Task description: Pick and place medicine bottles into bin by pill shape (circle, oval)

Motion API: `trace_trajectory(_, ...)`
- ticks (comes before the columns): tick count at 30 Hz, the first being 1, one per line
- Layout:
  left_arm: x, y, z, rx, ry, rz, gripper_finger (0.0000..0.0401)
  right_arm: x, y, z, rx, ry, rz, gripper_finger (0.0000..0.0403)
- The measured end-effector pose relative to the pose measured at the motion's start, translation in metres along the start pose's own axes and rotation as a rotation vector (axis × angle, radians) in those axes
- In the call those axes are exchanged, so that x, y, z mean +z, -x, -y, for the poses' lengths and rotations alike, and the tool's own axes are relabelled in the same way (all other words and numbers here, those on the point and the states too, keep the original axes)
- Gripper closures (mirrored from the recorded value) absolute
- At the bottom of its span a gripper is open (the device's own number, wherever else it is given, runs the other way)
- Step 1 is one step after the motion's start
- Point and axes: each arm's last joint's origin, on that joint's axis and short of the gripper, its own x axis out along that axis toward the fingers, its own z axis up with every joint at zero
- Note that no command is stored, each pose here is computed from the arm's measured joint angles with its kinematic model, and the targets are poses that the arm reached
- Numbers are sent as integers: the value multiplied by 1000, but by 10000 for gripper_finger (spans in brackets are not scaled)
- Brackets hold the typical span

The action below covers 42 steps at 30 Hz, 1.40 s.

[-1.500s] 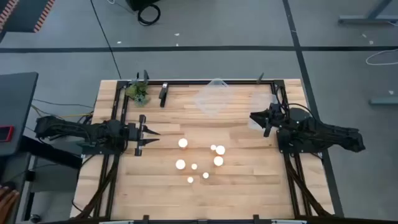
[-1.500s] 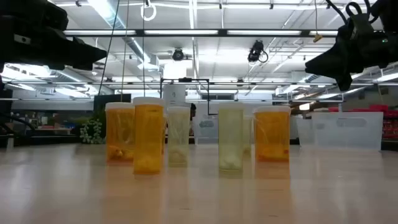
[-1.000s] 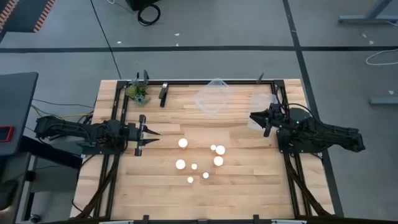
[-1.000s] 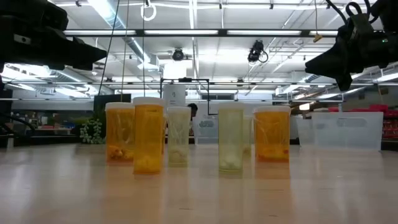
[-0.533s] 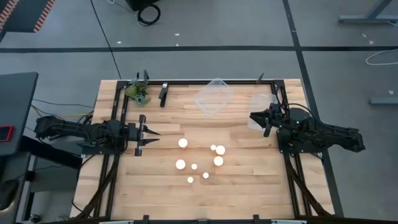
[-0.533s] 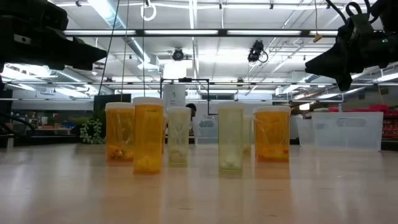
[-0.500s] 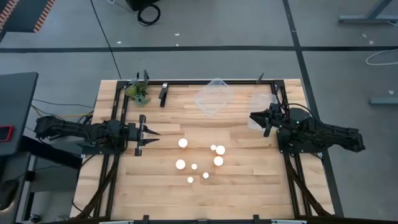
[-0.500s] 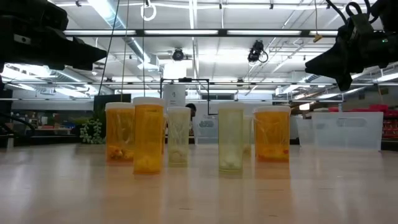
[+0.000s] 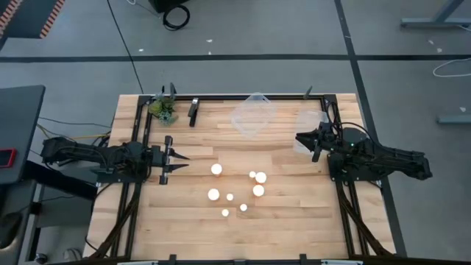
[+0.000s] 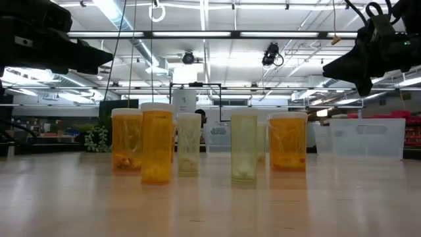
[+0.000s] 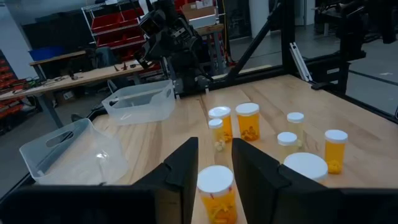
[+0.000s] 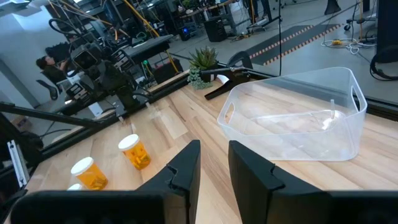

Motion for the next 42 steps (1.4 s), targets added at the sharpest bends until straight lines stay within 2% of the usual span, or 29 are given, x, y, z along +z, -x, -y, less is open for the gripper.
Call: trace_trajectory(42, 0, 0, 0, 0, 0, -1, 294, 0, 0, 0, 0, 0, 1, 313)
